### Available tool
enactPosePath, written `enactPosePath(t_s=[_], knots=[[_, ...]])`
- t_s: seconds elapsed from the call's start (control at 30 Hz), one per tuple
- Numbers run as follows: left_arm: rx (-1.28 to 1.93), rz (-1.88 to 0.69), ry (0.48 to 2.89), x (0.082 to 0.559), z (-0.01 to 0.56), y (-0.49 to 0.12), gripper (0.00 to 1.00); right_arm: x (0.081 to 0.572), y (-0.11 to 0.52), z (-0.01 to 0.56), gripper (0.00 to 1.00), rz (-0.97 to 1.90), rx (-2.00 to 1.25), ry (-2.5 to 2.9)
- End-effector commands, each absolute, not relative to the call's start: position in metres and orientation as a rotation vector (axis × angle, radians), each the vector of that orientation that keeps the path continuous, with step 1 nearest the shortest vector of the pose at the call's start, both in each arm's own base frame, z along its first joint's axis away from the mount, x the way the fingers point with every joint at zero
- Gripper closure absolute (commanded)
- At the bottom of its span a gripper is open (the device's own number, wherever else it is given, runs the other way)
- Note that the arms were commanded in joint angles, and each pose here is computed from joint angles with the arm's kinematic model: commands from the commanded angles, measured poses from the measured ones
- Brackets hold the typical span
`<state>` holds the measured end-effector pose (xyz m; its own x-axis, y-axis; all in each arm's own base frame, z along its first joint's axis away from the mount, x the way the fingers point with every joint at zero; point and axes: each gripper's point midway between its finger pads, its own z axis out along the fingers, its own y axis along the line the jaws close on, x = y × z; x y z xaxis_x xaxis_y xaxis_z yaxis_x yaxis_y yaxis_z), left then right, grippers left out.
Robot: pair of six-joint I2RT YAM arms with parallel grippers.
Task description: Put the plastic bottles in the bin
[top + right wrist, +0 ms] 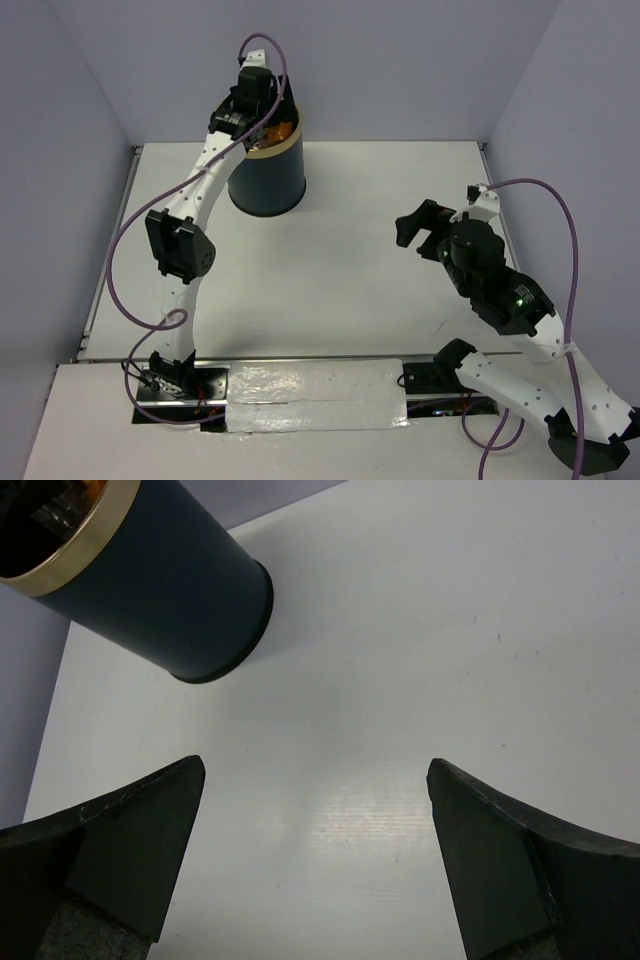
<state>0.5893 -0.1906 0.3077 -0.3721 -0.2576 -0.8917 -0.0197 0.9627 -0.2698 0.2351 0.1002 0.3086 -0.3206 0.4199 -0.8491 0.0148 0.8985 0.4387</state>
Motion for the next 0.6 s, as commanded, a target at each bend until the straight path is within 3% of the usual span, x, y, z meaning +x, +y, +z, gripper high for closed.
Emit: enactPosePath(t_s=[0.0, 0.2, 0.33, 0.57], knots=[[-0.176, -0.334, 1.807, 0.587, 0.363, -0.196, 0.04, 0.232, 0.097, 0.316, 0.0, 0.434, 0.343, 1.846], [-0.122, -0.369, 1.714, 0.55, 0.426, -0.199, 0.01, 0.237, 0.098, 0.306, 0.0, 0.369, 0.329, 1.901], [-0.107, -0.394, 1.654, 0.493, 0.48, -0.188, 0.01, 0.242, 0.086, 0.298, 0.0, 0.245, 0.359, 1.942], [-0.115, -0.357, 1.691, 0.404, 0.47, -0.146, 0.01, 0.253, 0.073, 0.289, 0.0, 0.091, 0.39, 1.959]])
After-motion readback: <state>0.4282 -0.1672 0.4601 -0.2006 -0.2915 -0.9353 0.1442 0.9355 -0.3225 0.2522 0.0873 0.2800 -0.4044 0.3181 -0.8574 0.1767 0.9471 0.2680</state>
